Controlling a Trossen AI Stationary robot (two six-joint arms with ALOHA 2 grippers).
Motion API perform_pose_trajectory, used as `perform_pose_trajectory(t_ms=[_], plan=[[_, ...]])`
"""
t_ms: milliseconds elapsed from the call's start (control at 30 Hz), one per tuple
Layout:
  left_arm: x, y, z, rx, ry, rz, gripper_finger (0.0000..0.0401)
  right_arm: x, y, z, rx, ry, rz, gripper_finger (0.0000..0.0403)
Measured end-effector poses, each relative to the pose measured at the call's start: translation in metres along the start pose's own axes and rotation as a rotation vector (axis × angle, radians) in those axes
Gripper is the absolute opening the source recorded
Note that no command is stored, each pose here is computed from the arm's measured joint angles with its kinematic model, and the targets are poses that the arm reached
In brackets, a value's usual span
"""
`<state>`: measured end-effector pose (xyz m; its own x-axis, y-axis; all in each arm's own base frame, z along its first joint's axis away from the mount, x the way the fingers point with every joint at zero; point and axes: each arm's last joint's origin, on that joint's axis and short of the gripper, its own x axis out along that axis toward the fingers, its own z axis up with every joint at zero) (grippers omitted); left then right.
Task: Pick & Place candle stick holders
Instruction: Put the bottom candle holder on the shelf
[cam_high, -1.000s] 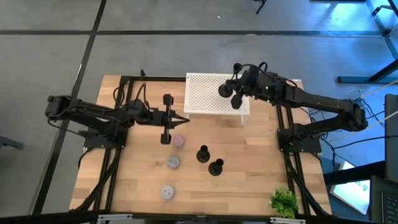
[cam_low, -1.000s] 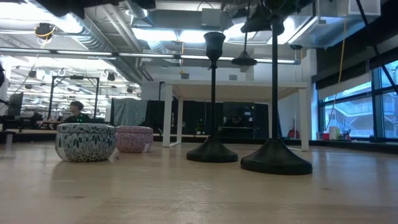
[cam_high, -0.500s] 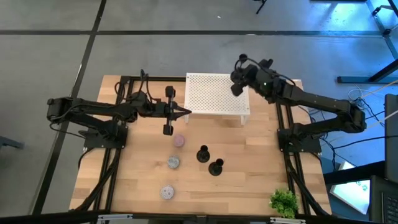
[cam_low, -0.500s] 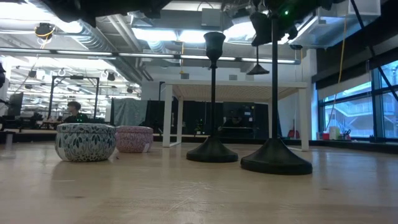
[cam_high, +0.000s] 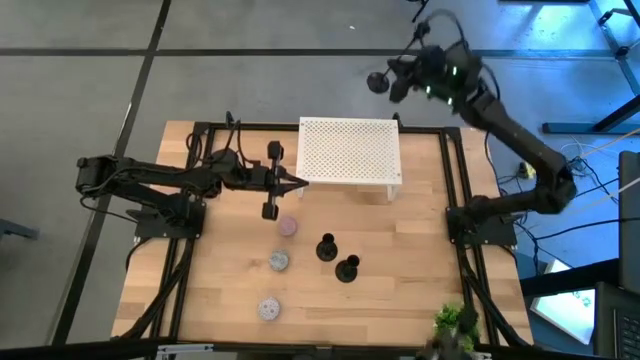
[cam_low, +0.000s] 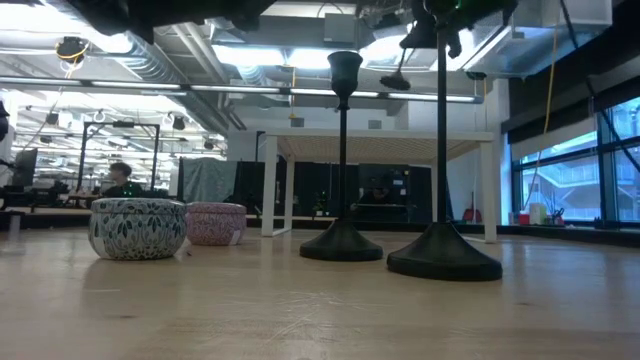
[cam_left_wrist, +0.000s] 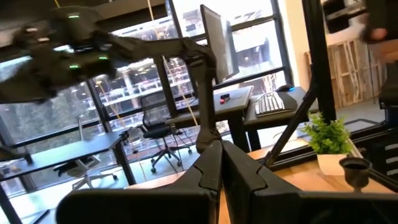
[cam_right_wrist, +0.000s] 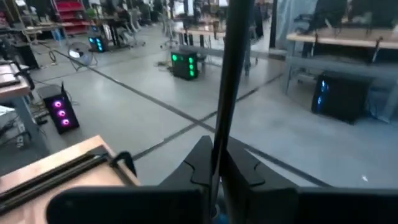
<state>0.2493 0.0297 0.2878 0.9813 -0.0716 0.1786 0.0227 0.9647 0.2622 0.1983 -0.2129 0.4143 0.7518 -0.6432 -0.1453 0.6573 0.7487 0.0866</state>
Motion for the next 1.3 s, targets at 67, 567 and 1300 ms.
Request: perform_pose_trajectory(t_ms=[67,567,1300], plan=[[0.0,-0.002,0.0,-0.001,-0.002,-0.007,0.0004,0.014,-0.014,0.004,0.034,0.074,0.029,0.0014],[0.003,-0.017,0.0,0.002,0.022,-0.073,0.0004,0.031,0.009,-0.046,-0.186,0.29,0.465,0.0014],[0.003,-0.018,0.0,0.015,0.022,-0.071,0.0004,-0.029,0.0,-0.11,-0.046,0.002,0.218,0.0014]])
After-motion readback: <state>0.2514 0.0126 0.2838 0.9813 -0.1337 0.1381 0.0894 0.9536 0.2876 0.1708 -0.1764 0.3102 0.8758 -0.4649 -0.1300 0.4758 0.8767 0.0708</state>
